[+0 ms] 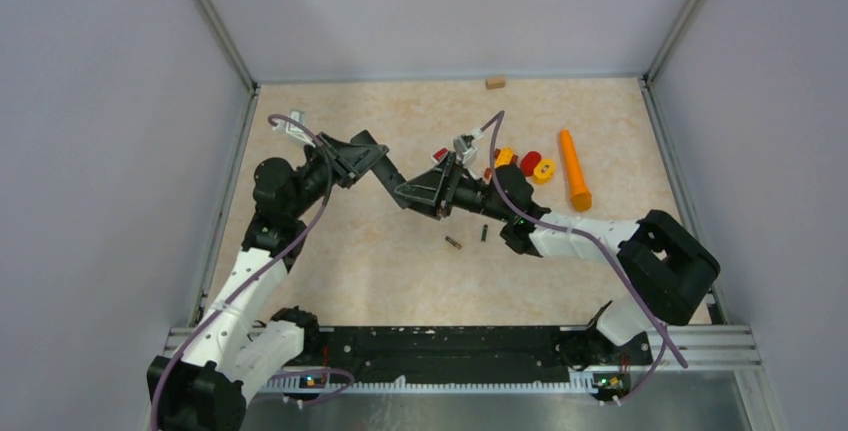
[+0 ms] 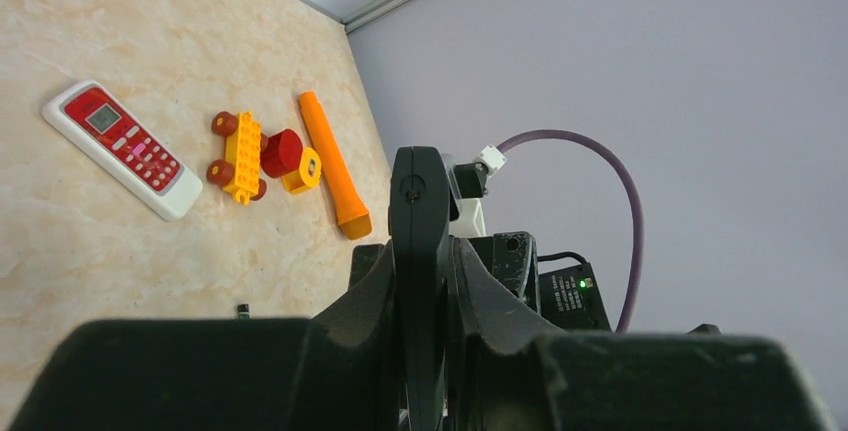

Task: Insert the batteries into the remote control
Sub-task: Remove the battery cover from the remote control.

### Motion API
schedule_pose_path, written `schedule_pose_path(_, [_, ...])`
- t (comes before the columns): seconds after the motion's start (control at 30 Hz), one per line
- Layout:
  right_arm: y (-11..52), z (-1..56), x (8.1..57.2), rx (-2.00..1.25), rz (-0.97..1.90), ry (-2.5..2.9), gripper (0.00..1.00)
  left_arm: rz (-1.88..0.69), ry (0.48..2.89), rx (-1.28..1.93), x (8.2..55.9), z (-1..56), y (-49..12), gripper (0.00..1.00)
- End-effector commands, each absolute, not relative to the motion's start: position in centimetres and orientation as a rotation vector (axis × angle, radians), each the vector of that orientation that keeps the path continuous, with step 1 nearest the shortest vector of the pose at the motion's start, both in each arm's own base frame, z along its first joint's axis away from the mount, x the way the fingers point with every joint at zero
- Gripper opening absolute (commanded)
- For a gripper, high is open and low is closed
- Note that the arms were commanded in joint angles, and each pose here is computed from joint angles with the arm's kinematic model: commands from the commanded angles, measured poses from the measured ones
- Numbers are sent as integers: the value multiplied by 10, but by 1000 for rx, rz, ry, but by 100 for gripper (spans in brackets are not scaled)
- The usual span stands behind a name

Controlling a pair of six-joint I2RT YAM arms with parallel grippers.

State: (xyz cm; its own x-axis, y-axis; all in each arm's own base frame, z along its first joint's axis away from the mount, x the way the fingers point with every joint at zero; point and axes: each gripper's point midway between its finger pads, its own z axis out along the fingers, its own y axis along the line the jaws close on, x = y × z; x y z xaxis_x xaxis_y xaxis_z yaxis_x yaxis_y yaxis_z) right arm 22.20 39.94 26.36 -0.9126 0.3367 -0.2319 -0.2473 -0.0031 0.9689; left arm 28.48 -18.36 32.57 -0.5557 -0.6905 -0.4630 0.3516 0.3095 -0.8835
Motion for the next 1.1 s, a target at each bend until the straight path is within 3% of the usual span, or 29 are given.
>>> schedule_pose_path(0.0, [392,276,219,110,2020,1831,67,-1370,1563,-253,287,344,-178,0])
schedule_pose_path(0.13, [387,272,217,130,2006,1849,56,-1345,1545,-261,287,346,-174,0])
schedule_pose_path(0.33, [384,273,214,151,2022,1847,52,-1318,1545,-256,289,345,-172,0])
schedule_pose_path(0.47, [391,268,217,189,1993,1961,34,-1229,1539,-143,288,340,-172,0])
schedule_pose_path(0.73, [391,269,223,213,1987,1933,18,-1252,1578,-139,289,333,-175,0])
schedule_pose_path(1.07, [393,288,221,176,2092,1828,10,-1227,1620,-110,293,321,-176,0])
